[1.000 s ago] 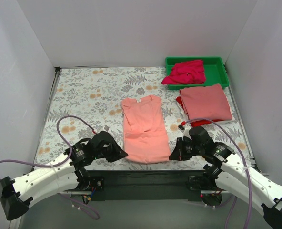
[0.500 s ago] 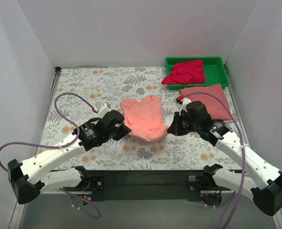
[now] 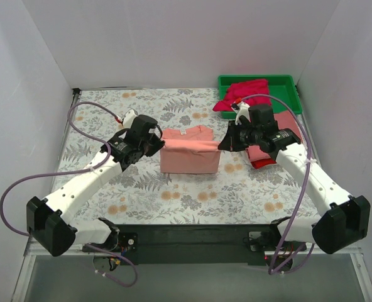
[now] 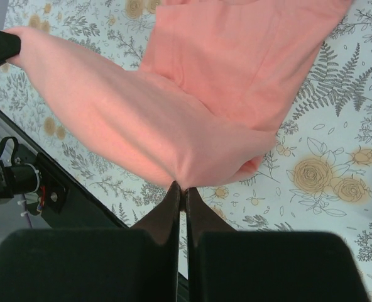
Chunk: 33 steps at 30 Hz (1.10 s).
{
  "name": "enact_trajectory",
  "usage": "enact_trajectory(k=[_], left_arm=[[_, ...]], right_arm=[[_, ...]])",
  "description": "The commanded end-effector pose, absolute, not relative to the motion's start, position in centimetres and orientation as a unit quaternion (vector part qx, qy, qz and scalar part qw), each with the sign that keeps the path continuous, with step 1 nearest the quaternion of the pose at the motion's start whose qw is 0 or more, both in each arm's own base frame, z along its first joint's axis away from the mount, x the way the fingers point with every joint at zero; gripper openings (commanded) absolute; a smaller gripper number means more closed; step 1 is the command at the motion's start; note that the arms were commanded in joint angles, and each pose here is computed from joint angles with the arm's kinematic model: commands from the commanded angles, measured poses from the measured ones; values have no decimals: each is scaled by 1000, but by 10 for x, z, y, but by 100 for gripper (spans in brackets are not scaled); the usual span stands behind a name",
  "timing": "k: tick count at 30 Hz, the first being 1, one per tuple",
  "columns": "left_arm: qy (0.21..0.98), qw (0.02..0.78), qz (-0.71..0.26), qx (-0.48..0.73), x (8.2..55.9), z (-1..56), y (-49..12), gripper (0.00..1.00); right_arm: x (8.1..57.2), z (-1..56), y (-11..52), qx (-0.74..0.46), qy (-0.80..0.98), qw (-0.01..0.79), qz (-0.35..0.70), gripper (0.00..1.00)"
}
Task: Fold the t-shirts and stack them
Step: Fold the tshirt
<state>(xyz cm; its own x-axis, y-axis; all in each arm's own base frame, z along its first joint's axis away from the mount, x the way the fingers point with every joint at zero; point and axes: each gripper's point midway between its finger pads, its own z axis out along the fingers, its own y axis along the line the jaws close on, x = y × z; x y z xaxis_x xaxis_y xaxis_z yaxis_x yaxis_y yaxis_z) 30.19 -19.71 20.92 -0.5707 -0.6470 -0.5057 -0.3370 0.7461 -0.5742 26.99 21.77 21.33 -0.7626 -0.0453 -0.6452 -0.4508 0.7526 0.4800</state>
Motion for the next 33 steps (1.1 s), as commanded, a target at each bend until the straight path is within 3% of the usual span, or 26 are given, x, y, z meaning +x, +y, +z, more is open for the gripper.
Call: enact_trajectory(k=[1,14,33], left_arm=[[845,404,-225,-270,325,242,-195,0],[856,384,-217,-271,374,218,-181,0],[886,331,-179,-269,432,143,-172,0]], right_arm=[[291,243,226,-172,854,346,349,1],[336,230,230,-176,851,309,386,1],[420,166,238,-140,879,276,363,1]])
